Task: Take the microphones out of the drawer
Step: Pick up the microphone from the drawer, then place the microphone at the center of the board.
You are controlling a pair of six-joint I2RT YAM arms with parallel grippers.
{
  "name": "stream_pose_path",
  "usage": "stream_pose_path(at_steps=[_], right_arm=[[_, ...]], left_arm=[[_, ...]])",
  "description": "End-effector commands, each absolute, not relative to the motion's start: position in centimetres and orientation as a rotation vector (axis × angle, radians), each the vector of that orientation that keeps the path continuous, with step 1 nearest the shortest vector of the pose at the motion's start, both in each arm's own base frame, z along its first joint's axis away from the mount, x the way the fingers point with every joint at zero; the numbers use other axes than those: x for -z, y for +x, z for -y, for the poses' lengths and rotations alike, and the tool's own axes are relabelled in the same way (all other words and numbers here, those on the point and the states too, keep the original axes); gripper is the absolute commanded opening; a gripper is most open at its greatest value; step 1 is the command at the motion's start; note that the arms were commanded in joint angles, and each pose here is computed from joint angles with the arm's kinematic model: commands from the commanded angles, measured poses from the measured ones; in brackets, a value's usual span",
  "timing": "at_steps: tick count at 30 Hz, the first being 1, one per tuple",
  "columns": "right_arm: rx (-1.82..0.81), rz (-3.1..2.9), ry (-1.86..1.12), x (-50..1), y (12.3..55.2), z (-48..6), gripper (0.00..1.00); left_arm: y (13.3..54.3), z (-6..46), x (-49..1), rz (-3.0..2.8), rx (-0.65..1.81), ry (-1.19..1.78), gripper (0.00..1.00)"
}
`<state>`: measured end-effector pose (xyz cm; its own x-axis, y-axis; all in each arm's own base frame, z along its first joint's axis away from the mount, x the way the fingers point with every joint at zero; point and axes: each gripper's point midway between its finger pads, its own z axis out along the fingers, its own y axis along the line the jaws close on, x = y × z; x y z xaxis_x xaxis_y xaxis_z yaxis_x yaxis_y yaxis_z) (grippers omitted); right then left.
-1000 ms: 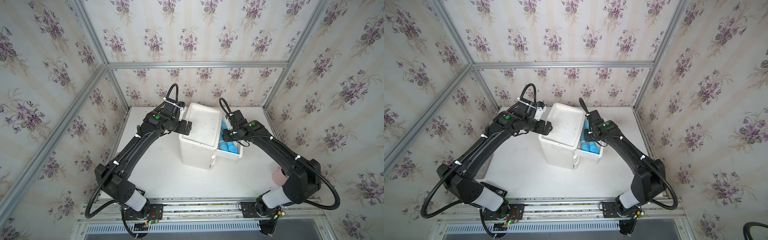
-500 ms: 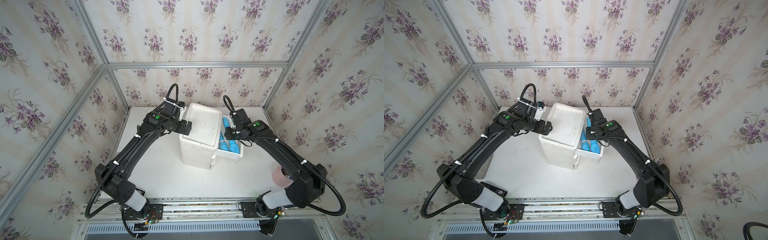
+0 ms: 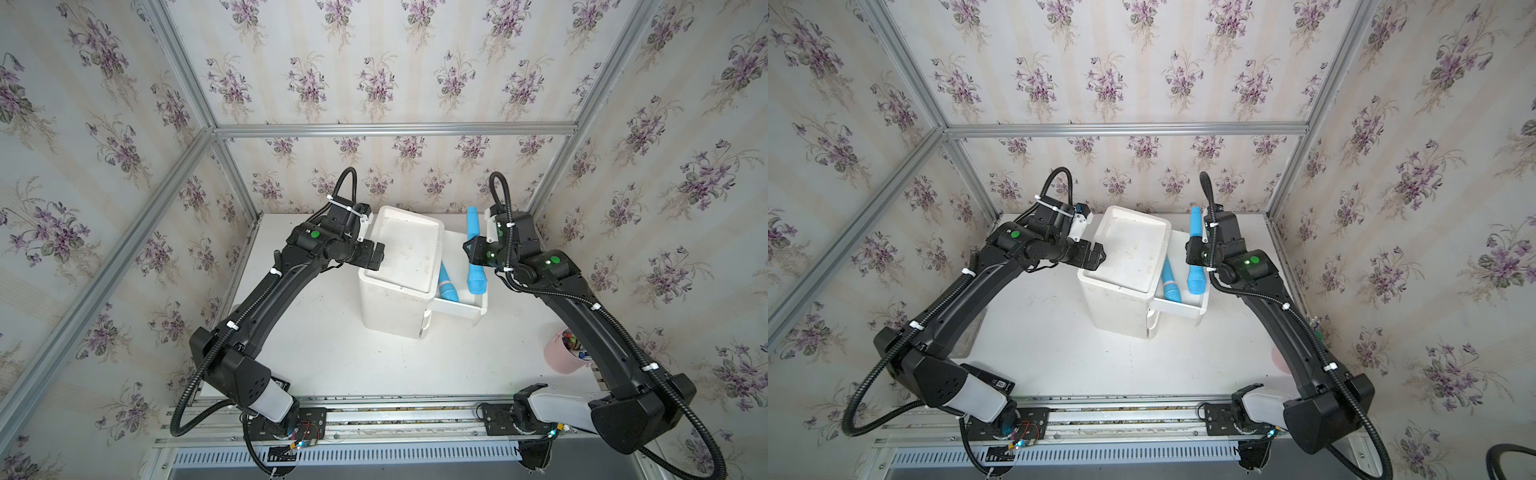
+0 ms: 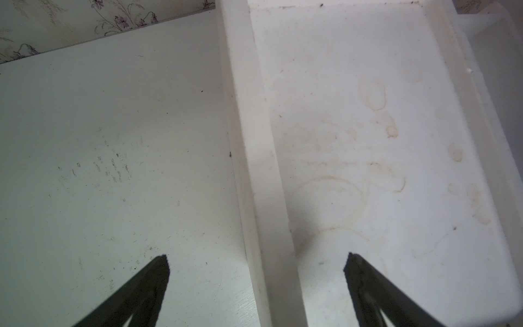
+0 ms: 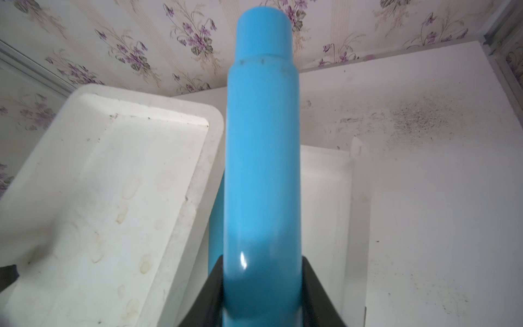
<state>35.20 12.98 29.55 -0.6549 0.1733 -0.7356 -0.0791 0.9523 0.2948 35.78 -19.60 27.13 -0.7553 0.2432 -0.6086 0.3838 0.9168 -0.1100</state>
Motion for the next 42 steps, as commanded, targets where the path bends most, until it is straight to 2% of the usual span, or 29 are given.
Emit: stream_pose_path(at_steps=[1,8,19,26,42], right_arm=[[-0.405,-2.208,0.068,-31.3,35.5,-12.5,0.00],[-0.371,-2.244,0.105,-30.9,34.6,-8.0,0.00],[-0.349,-2.373,0.249,-21.7,33.3,-2.9,0.00],[-0.259,-2.489,0.307,-13.6,34.0,-1.6,0.00],[-0.135,-2.546,0.362,-6.9,36.6,1.1,0.00]], left_arm=[[36.0,19.7,-27.6,-2.443,0.315,0.434,0.99],[35.9,19.6,-27.7,-2.439,0.309,0.436,0.99],[35.9,19.5,-27.9,-2.431,0.304,0.440,0.99],[35.8,19.6,-28.2,-2.426,0.320,0.440,0.99],[35.3,19.5,-28.4,-2.415,0.330,0.447,0.99]])
